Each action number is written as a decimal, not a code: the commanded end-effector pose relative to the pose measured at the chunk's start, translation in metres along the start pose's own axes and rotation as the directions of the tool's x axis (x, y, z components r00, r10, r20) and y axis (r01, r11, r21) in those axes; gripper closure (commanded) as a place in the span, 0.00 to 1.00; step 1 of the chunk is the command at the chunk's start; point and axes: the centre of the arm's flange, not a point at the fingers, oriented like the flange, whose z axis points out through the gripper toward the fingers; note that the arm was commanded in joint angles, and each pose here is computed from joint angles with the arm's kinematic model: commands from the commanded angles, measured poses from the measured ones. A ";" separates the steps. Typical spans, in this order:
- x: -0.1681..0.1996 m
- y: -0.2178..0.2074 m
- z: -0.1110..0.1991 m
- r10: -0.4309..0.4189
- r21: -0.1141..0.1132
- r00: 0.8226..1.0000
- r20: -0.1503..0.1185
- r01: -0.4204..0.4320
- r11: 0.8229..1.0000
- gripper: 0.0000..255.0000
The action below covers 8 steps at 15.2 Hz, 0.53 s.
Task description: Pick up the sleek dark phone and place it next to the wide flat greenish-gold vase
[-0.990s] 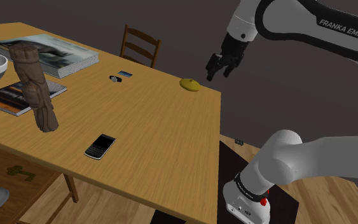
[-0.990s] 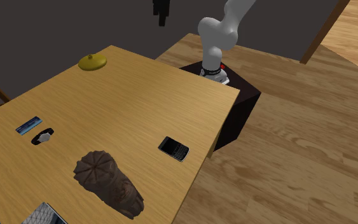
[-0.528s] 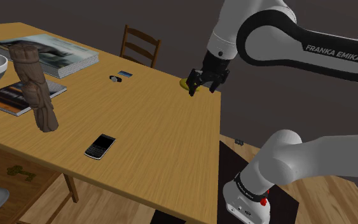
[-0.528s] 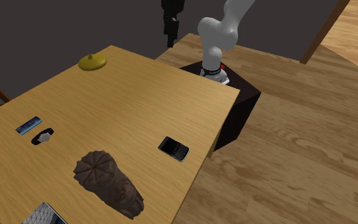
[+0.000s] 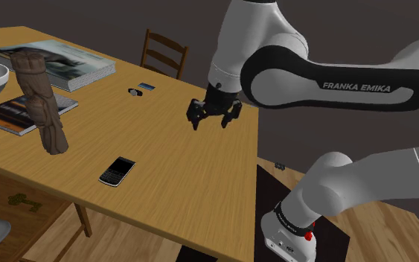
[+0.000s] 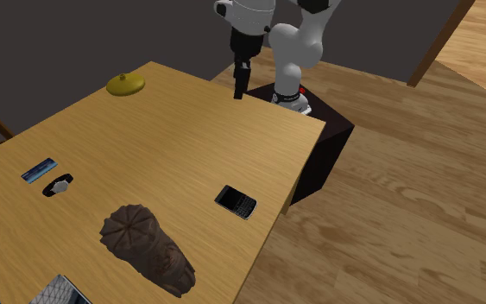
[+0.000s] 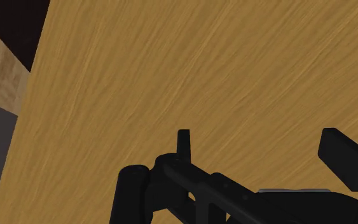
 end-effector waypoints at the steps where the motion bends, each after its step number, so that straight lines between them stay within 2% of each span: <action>1: -0.007 -0.025 0.012 0.041 0.000 0.999 -0.001 -0.041 0.999 0.00; 8: -0.023 -0.109 0.049 0.174 -0.006 0.985 -0.007 -0.174 0.985 0.00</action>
